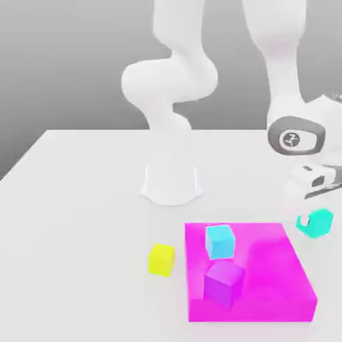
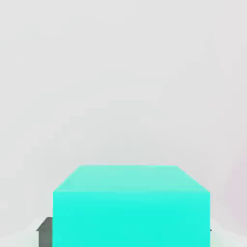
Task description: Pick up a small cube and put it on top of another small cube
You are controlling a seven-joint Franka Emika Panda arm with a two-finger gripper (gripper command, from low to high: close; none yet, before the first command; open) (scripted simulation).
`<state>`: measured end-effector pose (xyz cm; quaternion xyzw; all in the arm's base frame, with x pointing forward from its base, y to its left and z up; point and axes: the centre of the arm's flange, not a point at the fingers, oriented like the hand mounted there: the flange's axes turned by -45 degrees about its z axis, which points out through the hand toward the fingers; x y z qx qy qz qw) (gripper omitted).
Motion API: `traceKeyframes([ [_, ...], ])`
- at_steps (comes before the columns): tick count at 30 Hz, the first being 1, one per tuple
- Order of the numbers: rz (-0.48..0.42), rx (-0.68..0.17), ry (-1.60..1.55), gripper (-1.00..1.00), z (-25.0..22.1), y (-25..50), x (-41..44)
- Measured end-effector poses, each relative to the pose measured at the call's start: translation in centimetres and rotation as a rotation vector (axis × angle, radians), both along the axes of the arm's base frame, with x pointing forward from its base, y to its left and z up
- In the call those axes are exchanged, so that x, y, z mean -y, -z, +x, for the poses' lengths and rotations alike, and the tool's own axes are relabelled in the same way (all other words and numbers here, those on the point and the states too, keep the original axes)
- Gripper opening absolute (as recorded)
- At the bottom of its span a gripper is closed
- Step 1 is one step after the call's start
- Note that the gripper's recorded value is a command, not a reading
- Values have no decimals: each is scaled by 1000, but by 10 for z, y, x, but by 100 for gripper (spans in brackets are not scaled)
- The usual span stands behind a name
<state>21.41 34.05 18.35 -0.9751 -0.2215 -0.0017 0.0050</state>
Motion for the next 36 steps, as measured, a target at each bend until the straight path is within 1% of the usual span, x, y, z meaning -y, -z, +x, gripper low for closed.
traceKeyframes([
  [3, -9, -5, 2, -100, 5, -14, 2],
  [6, -31, -24, 166, -100, 63, -24, 41],
  [9, -34, -56, 431, -100, 132, -38, 121],
  [12, -7, -92, 660, -100, 168, -54, 200],
  [15, 13, -92, 802, -100, 164, -64, 245],
  [19, 37, -78, 1024, -100, 147, -72, 310],
  [20, 38, -78, 1024, -100, 147, -72, 310],
  [22, 33, -53, 1157, -100, 126, -72, 343],
  [25, -4, -13, 1237, -100, 102, -59, 358],
  [29, -18, -2, 1251, -100, 100, -32, 362],
  [33, -12, -5, 1251, -100, 98, -2, 361],
  [34, -10, -5, 1252, 100, 98, 2, 361],
  [36, -10, -5, 1252, 100, 98, 2, 361],
])
